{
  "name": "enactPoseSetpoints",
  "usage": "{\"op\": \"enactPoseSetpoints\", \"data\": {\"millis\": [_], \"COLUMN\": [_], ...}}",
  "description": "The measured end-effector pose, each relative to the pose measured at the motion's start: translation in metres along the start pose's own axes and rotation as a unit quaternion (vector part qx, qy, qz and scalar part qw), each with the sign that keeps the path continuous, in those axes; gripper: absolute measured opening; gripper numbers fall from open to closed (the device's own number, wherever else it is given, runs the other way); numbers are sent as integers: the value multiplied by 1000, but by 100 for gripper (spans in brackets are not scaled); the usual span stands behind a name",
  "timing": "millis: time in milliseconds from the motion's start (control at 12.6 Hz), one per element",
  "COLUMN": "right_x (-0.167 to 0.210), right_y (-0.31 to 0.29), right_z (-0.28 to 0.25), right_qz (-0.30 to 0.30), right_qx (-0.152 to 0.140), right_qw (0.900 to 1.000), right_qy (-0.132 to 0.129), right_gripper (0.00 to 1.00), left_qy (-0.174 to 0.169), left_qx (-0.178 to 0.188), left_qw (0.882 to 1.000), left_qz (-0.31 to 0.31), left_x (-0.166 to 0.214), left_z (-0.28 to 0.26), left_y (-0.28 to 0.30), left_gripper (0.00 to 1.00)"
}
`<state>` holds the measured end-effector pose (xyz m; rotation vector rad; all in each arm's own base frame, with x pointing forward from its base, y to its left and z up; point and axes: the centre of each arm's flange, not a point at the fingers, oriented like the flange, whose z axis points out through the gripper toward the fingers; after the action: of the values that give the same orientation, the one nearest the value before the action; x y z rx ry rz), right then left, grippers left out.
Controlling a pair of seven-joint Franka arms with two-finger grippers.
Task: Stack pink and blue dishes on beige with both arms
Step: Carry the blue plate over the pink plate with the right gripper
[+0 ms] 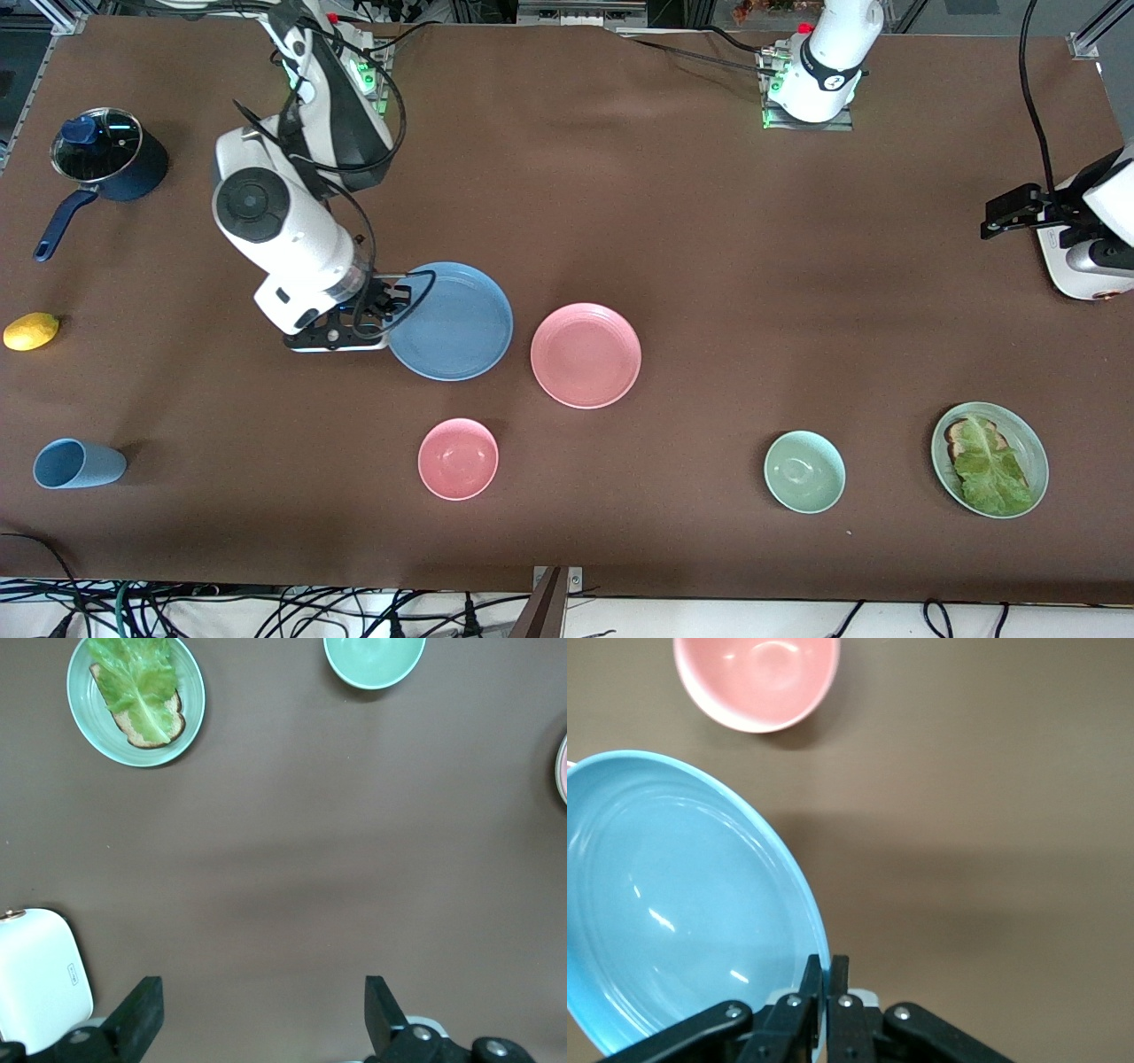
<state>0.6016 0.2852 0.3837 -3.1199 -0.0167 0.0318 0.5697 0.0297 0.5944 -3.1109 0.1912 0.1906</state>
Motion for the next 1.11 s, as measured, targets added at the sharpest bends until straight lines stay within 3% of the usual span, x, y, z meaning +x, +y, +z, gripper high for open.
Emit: {"op": "enactPoseSetpoints", "data": {"millis": [477,1112], "right_x": [-35,-41], "right_y": [-132,-164], "right_z": [69,107], "right_qz": [72,117], "right_qx": [0,25], "right_qw": [997,993], "right_qy": [-11,12], "right_gripper": [4,4], "left_qy": [14,17], "left_qx": [8,10], "left_qw": [1000,999], "left_qz": [18,45], "left_x": [-8,-7], "left_z": [-16,-17], "left_y": [22,32], "left_gripper": [100,100]}}
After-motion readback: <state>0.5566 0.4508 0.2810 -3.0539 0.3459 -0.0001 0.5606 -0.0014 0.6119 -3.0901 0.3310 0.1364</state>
